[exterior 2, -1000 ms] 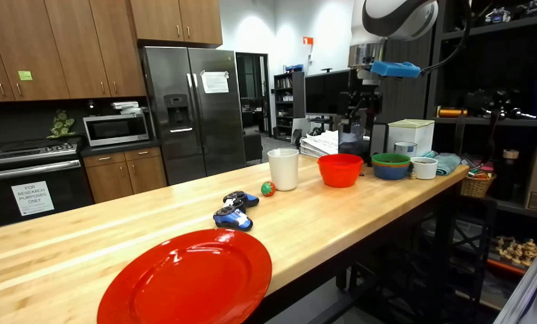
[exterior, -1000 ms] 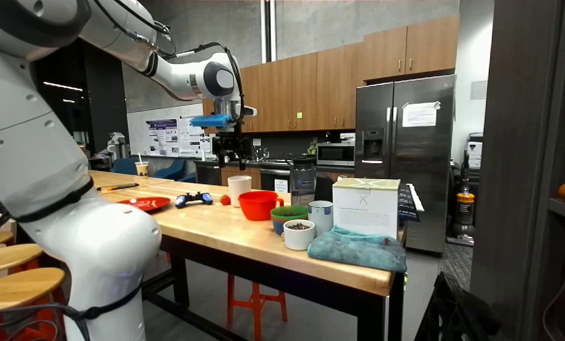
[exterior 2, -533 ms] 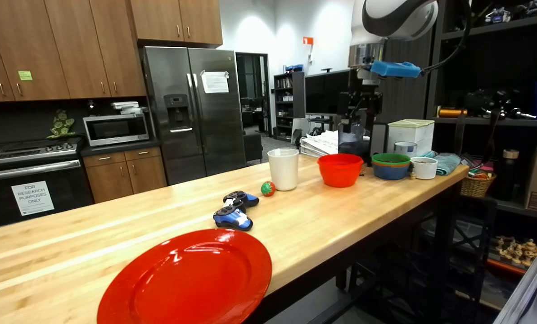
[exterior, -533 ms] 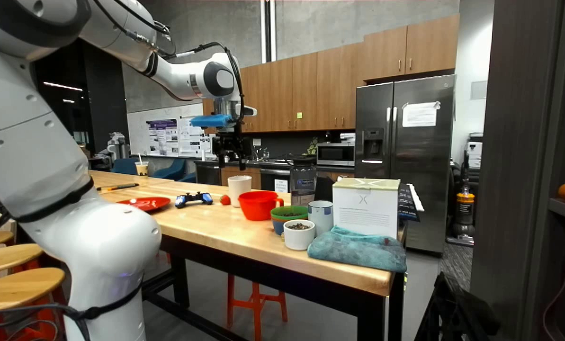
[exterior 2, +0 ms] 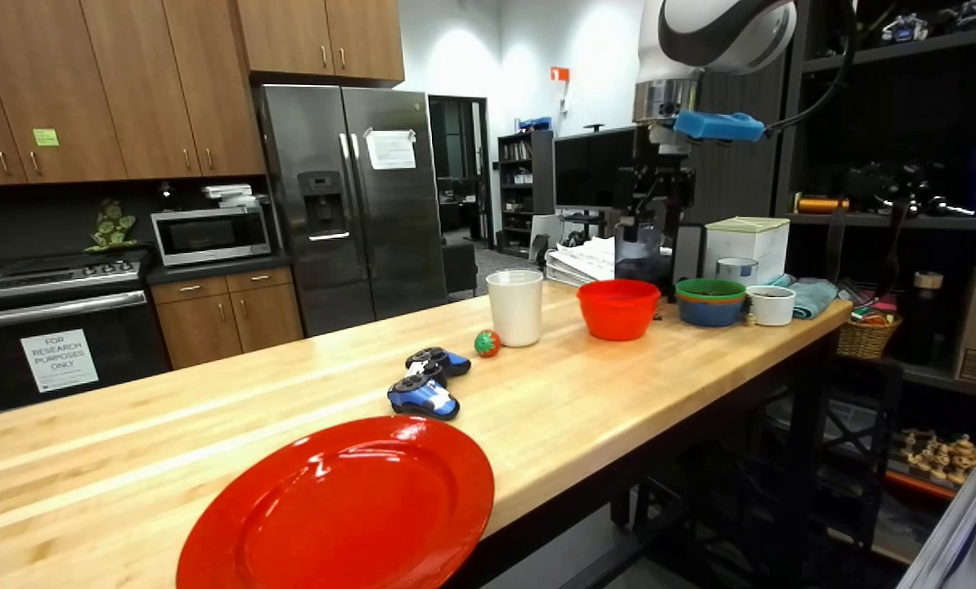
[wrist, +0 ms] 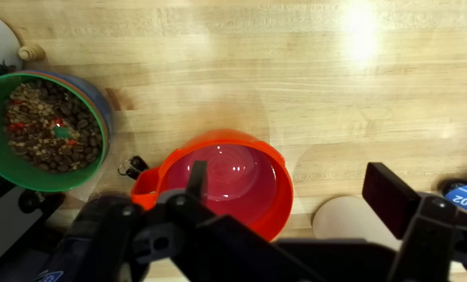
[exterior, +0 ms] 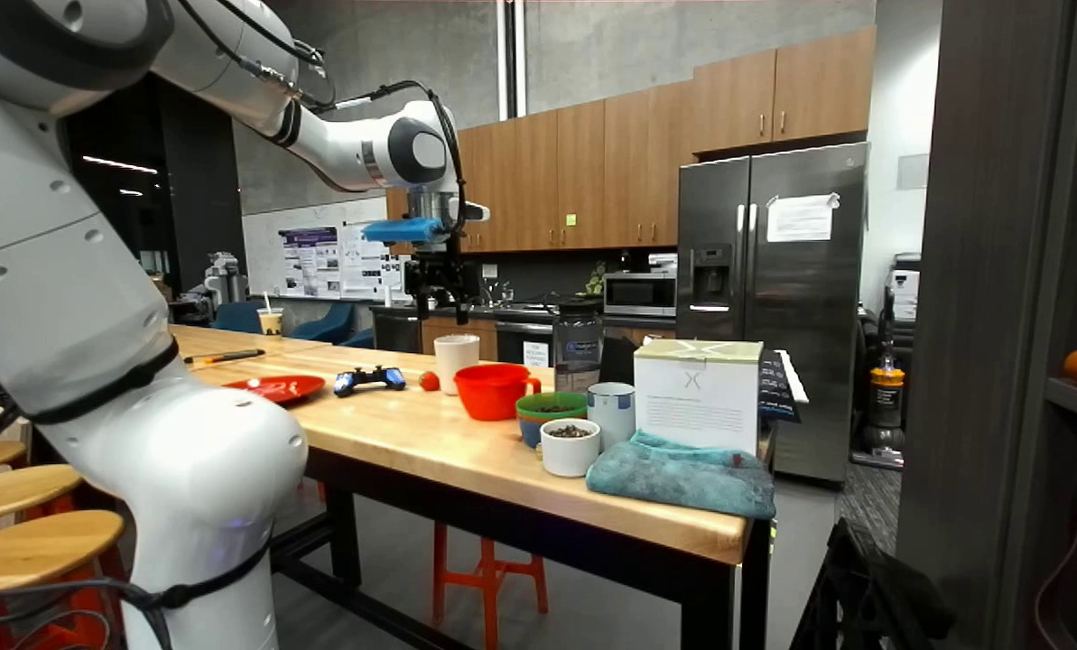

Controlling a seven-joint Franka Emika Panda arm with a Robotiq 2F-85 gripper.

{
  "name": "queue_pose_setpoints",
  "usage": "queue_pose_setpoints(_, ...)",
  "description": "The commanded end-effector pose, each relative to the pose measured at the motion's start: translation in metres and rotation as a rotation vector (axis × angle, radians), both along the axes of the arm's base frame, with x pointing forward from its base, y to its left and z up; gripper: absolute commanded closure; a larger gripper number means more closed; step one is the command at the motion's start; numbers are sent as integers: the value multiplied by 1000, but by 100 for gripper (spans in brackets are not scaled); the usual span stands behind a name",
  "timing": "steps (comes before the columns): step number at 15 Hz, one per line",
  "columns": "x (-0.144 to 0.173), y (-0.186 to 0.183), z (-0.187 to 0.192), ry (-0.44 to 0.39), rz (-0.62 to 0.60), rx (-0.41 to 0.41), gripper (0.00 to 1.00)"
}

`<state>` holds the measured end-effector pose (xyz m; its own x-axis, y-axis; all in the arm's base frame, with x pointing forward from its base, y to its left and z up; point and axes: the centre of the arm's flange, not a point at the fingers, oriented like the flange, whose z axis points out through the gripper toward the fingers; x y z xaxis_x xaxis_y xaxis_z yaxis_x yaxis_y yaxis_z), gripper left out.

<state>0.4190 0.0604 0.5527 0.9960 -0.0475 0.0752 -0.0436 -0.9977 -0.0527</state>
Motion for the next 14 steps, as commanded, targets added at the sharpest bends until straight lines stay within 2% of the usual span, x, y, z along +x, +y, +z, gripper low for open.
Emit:
queue_pose_setpoints(1, 0, 0, 0, 0, 0, 0, 0)
queue_pose_setpoints(14, 1, -3, 0, 2, 4, 10, 0)
